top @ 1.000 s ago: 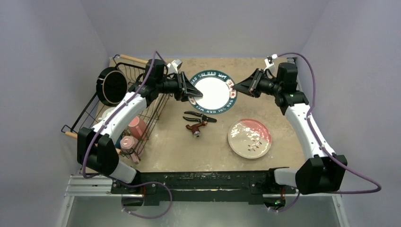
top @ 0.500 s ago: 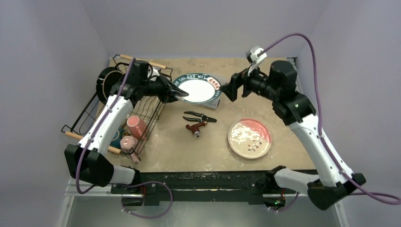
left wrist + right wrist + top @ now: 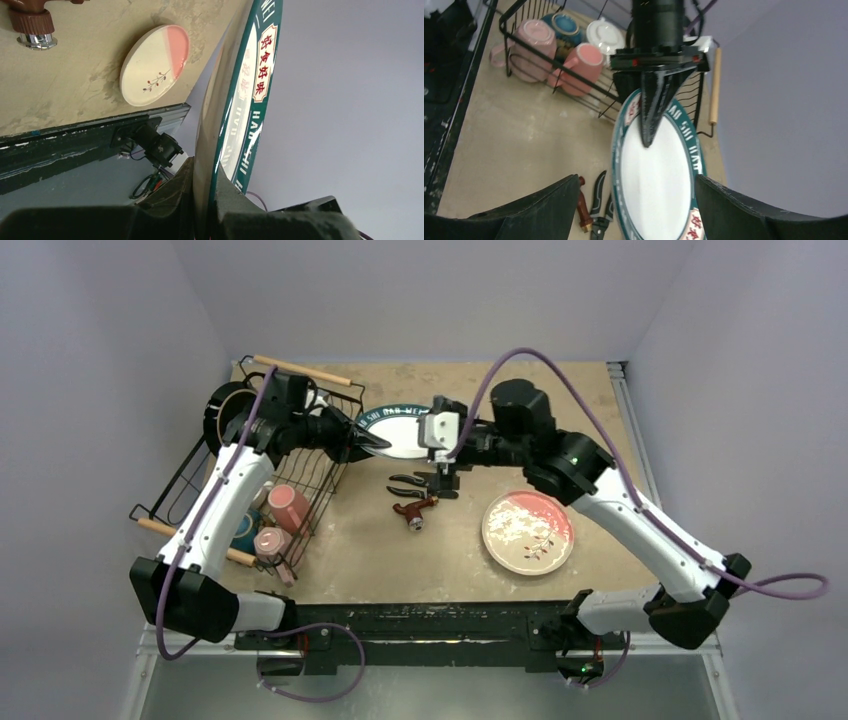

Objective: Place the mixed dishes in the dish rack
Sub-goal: Insert the plate into the dish rack.

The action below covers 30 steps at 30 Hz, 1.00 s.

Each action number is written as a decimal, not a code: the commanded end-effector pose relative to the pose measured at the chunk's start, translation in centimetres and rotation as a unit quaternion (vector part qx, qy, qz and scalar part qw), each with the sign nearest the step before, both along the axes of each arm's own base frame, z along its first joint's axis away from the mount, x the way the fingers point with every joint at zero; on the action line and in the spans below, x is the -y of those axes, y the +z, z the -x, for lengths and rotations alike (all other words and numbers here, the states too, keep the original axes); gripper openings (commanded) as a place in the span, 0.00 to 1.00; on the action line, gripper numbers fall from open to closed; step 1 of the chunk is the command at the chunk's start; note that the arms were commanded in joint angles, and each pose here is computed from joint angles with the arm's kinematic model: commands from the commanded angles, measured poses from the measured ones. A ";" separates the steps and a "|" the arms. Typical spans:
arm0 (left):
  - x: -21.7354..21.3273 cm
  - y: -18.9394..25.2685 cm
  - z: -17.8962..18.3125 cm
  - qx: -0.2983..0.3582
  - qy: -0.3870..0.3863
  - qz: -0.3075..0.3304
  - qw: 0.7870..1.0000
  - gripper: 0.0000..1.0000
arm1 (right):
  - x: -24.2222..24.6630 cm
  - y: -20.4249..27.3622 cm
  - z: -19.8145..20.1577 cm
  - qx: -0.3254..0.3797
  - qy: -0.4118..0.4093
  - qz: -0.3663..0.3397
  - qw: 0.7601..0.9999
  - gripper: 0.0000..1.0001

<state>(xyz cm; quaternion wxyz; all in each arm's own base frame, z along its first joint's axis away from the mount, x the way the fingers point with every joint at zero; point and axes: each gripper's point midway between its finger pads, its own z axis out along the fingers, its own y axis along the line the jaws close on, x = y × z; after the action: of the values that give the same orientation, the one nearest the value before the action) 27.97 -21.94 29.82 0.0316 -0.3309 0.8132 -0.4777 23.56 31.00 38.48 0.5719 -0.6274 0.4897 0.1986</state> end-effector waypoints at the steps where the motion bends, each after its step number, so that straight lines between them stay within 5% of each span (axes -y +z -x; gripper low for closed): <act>1: 0.1 3.6 1.3 -0.007 0.015 0.040 0.999 0.00 | -1.2 -1.4 0.6 0.042 0.035 0.059 0.997 0.82; 5: 0.2 4.2 1.5 -0.003 0.015 0.047 0.999 0.00 | -2.2 -3.0 0.0 0.045 0.028 0.078 0.996 0.70; 12: 0.1 5.1 1.7 0.063 -0.017 0.034 0.997 0.00 | -2.4 -4.1 -2.9 0.057 -0.047 0.091 0.993 0.15; 13: 0.1 5.2 1.8 0.075 -0.021 0.031 0.996 0.08 | -2.5 -4.1 -3.0 0.055 -0.048 0.090 0.993 0.03; 17: -0.2 6.2 1.9 0.135 -0.038 0.039 0.989 0.47 | -2.9 -4.5 -3.2 0.043 -0.055 0.084 0.994 0.00; 21: -2.8 6.3 2.7 0.263 -0.084 -0.062 0.959 0.62 | -3.4 -3.9 -2.2 0.014 -0.025 0.078 0.997 0.00; 24: -6.2 5.3 3.1 0.362 -0.114 -0.214 0.900 0.65 | -3.1 -4.6 -0.2 -0.035 0.034 0.093 0.994 0.00; 26: -8.0 5.0 3.1 0.461 -0.121 -0.285 0.832 0.65 | -2.6 -4.8 1.1 -0.073 0.070 0.084 0.991 0.00; 28: -7.8 5.5 4.4 0.578 -0.156 -0.302 0.742 0.64 | -1.8 -4.7 1.9 -0.114 0.090 0.071 0.987 0.00; 30: -6.0 5.9 7.3 0.703 -0.227 -0.273 0.616 0.62 | -0.7 -4.4 2.8 -0.161 0.117 0.061 0.978 0.00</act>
<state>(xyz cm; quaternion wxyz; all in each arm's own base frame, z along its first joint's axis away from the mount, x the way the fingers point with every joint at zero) 23.16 -15.67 34.56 0.4105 0.0332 0.8235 -0.3901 24.03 32.84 29.38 0.4224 -0.6890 0.5468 0.2190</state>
